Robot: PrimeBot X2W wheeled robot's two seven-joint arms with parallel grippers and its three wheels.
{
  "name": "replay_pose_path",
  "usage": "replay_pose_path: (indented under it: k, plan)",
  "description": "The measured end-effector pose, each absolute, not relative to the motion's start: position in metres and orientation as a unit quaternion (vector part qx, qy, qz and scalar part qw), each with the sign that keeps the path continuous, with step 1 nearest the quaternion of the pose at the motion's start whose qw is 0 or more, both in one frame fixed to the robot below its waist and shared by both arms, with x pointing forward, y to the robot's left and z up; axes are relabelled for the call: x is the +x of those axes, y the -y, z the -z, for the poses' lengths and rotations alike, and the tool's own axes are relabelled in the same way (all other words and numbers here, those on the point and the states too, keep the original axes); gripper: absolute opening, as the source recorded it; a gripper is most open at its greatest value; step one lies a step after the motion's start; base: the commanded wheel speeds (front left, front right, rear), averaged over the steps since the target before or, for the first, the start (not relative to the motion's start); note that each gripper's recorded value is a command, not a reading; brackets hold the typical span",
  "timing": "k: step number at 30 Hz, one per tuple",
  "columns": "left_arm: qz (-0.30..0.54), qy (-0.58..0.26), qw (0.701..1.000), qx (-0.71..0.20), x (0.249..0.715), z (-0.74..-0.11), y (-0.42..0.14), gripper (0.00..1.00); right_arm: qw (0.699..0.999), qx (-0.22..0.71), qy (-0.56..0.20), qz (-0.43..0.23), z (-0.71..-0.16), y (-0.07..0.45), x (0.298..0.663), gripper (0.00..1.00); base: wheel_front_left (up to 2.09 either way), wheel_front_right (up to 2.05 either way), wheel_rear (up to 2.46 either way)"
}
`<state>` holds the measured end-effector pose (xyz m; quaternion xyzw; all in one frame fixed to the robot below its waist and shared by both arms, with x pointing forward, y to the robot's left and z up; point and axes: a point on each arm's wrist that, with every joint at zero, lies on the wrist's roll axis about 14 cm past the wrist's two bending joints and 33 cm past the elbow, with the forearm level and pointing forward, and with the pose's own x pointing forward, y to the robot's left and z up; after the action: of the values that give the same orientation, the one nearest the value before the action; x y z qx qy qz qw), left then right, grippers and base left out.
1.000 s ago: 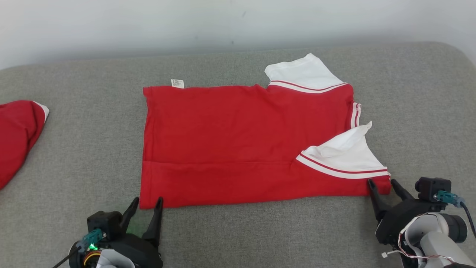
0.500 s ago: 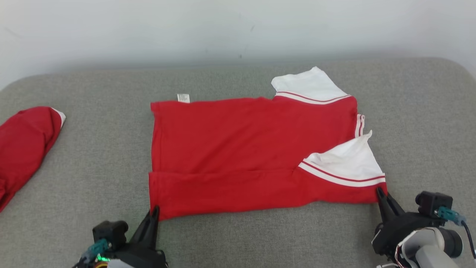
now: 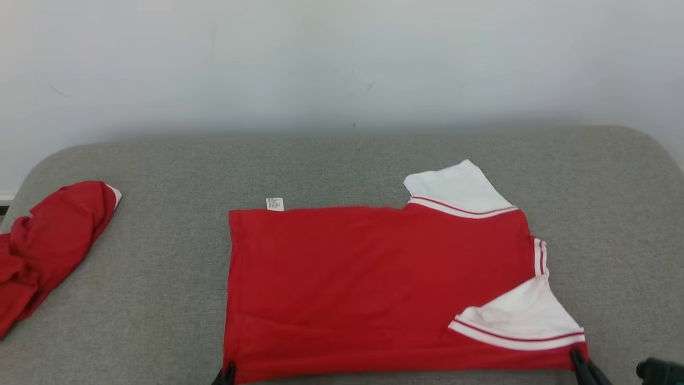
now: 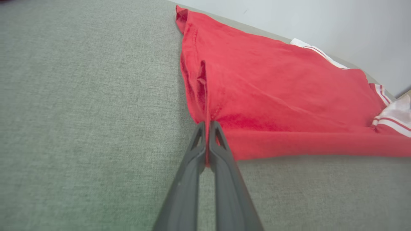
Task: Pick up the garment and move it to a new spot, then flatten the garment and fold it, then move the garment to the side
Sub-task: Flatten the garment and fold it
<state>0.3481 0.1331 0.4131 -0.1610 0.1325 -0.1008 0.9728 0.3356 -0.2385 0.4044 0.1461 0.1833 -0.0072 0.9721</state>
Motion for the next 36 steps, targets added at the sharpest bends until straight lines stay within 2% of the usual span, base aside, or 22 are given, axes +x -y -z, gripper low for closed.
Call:
replay_pose_path:
  k: [6, 7, 8, 9, 15, 26, 36]
  plan:
    - [0.095, -0.136, 0.974, -0.155, 0.335, -0.410, -0.136, 0.00, 0.966, 0.158, -0.203, 0.006, -0.400, 0.227, 0.311, 0.00, 0.00, 0.00, 0.00]
    - [0.095, -0.138, 0.974, -0.153, 0.334, -0.409, -0.136, 0.20, 0.967, 0.152, -0.206, 0.006, -0.399, 0.227, 0.309, 0.00, 0.00, 0.00, 0.00]
    - [0.096, -0.138, 0.974, -0.150, 0.333, -0.409, -0.136, 0.54, 0.968, 0.142, -0.205, 0.003, -0.400, 0.225, 0.308, 0.32, 0.00, 0.00, 0.00]
    - [0.096, -0.137, 0.975, -0.147, 0.333, -0.409, -0.136, 1.00, 0.971, 0.133, -0.201, 0.000, -0.403, 0.224, 0.309, 1.00, 0.00, 0.00, 0.00]
    - [0.075, -0.100, 0.982, -0.145, 0.342, -0.429, -0.149, 1.00, 0.982, 0.111, -0.154, -0.005, -0.430, 0.219, 0.321, 1.00, 0.00, 0.00, 0.00]
    - [0.040, 0.027, 0.994, -0.099, 0.354, -0.502, -0.181, 1.00, 0.995, 0.089, 0.001, -0.038, -0.505, 0.197, 0.347, 1.00, 0.00, 0.00, 0.00]
    - [0.029, 0.080, 0.995, -0.052, 0.346, -0.534, -0.196, 1.00, 0.994, 0.081, 0.051, -0.058, -0.527, 0.180, 0.353, 1.00, 0.00, 0.00, 0.00]
